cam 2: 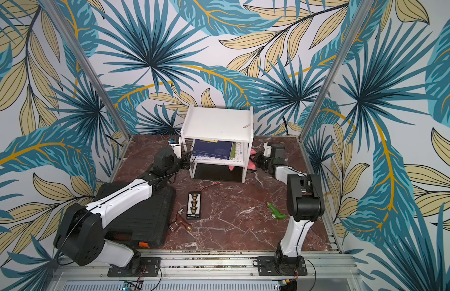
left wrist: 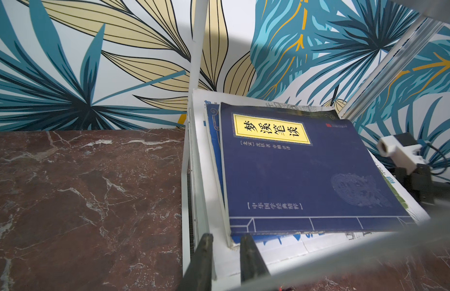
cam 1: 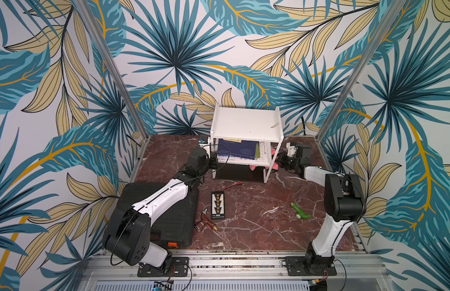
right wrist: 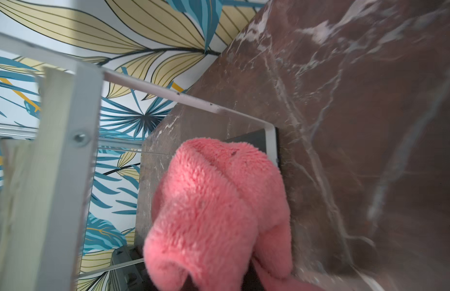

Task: Wipe the bookshelf clean with a cloth
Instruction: Wipe the dust from the shelf, then adjust the cleaning item, then wipe the dust from the shelf.

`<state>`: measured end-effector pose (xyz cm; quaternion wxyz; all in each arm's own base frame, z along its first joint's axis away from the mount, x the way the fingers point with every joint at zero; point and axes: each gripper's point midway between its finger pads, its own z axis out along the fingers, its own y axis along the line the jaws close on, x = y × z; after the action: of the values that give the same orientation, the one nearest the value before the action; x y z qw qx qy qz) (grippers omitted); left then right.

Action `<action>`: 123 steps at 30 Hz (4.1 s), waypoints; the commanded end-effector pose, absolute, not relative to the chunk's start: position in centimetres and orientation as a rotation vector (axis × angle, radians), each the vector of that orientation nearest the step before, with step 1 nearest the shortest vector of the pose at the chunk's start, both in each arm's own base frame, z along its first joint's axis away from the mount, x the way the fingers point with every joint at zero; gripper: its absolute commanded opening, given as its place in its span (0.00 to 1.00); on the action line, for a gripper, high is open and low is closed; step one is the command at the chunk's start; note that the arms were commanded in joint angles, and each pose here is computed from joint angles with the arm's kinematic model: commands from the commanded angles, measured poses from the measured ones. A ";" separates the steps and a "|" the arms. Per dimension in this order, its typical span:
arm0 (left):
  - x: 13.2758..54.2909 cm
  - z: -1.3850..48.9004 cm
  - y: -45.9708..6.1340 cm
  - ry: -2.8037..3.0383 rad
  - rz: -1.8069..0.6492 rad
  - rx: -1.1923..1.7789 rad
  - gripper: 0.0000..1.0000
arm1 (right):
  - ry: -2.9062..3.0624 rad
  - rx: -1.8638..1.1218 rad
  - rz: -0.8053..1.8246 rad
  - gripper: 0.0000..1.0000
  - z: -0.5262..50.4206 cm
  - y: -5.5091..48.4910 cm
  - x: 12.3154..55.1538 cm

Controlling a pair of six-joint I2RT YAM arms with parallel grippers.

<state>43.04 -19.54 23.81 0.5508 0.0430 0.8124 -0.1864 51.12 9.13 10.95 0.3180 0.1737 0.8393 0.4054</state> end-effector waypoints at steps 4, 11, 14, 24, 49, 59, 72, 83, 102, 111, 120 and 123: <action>42.6 21.9 -18.7 1.970 -0.304 0.217 0.00 | 2.449 0.335 1.061 0.00 6.5 10.8 44.2; 42.9 20.4 -20.0 2.002 -0.364 0.239 0.00 | 2.270 0.512 1.151 0.00 8.3 10.8 53.1; 43.0 20.0 -19.9 2.004 -0.375 0.205 0.00 | 2.242 0.443 1.175 0.00 10.0 12.9 53.9; 42.8 18.6 -19.9 2.026 -0.387 0.185 0.00 | 2.370 0.327 1.168 0.00 8.0 14.3 51.7; 42.1 19.6 -20.4 2.035 -0.455 0.124 0.00 | 2.379 0.504 0.707 0.00 5.7 9.2 53.8; 40.2 21.1 -21.9 2.038 -0.433 0.020 0.16 | 2.141 0.434 0.508 0.00 17.6 1.4 48.4; 33.0 25.4 -20.5 1.866 -0.504 0.286 0.91 | 1.843 0.163 0.802 0.00 25.9 6.0 31.1; 24.0 28.7 -35.6 1.702 -1.118 0.880 1.00 | 1.554 -0.478 1.282 0.00 35.2 18.6 26.1; 30.3 21.1 -29.5 1.931 -0.953 0.202 0.00 | 1.742 0.209 0.459 0.84 24.4 6.9 33.6; 34.5 17.5 -18.0 2.064 -0.801 -0.181 0.00 | 1.643 0.019 0.421 0.85 29.3 9.1 38.3; 36.5 12.4 -18.3 2.274 -0.732 -0.215 0.00 | 1.697 -0.018 0.428 0.82 27.4 10.3 41.6; 37.0 11.5 -18.4 2.300 -0.752 -0.225 0.00 | 1.735 -0.025 0.417 0.81 26.0 10.4 41.9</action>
<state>37.51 -18.65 13.75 0.3843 -0.0769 0.8730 -0.2903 41.84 10.13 27.72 0.6403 0.0007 0.7451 0.1867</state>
